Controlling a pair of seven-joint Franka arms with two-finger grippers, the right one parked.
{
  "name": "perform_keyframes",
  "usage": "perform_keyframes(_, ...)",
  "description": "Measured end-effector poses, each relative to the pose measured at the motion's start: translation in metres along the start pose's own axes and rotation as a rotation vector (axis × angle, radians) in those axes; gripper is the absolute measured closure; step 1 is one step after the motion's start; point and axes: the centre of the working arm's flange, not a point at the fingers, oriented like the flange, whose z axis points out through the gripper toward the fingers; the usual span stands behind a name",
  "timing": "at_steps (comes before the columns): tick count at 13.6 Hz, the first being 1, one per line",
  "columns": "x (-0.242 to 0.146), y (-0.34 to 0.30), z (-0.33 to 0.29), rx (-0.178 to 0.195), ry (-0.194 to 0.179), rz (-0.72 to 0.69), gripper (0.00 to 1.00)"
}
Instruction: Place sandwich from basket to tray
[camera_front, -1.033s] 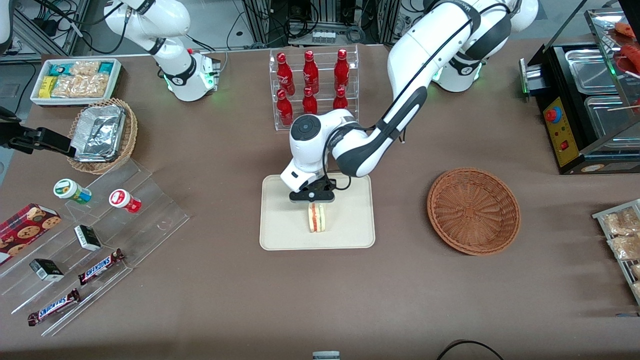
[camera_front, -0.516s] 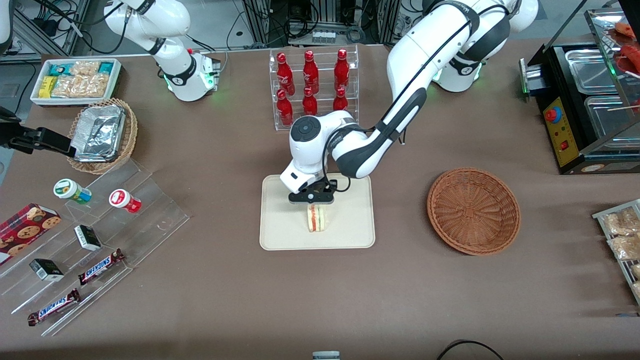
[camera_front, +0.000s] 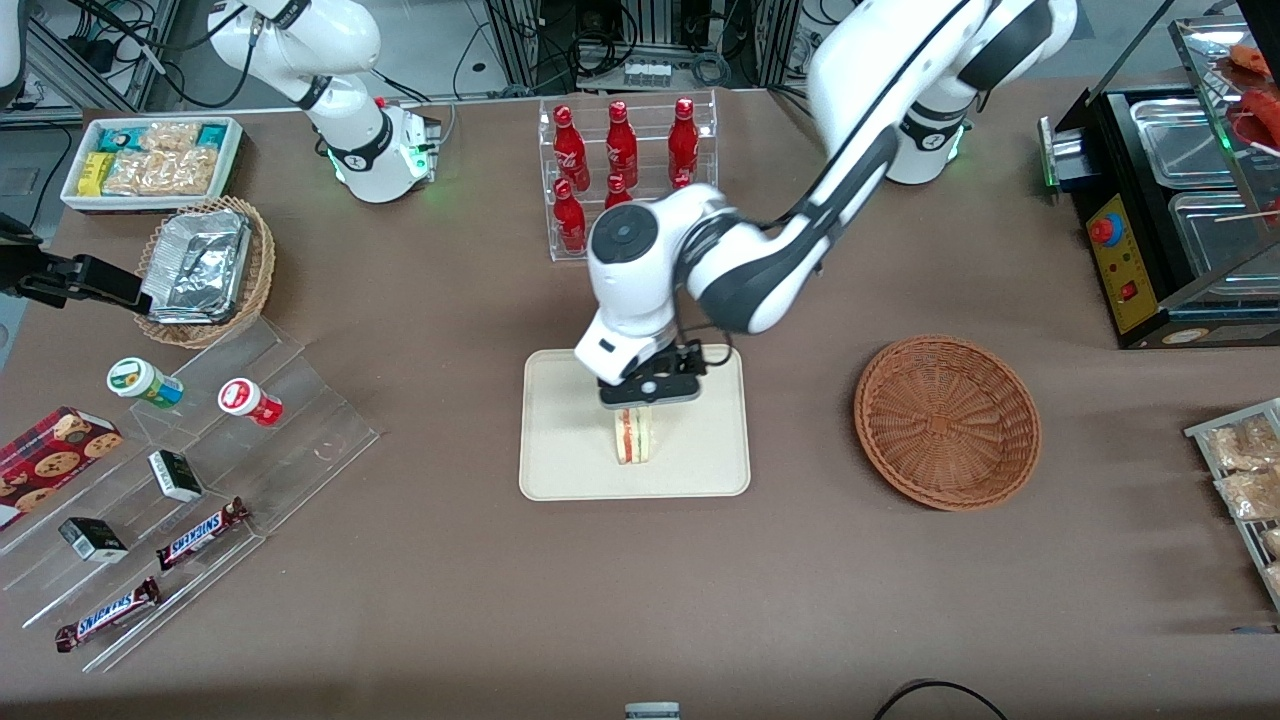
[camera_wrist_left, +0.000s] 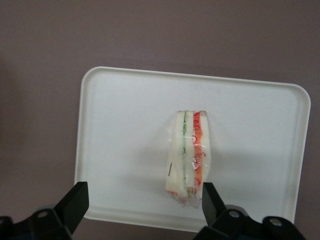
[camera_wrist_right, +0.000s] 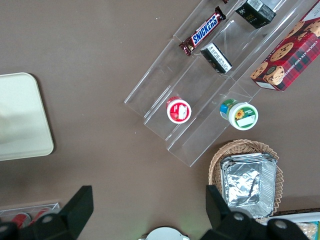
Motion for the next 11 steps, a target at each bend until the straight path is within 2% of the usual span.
perform_keyframes(5,0.038,-0.082,-0.104,0.055,0.014,-0.103,0.00)
perform_keyframes(6,0.041,-0.095,-0.115,0.068,0.002,-0.094,0.00)
perform_keyframes(9,0.050,-0.142,-0.144,0.085,-0.088,-0.026,0.00)
perform_keyframes(11,0.059,-0.174,-0.157,0.097,-0.121,0.020,0.00)
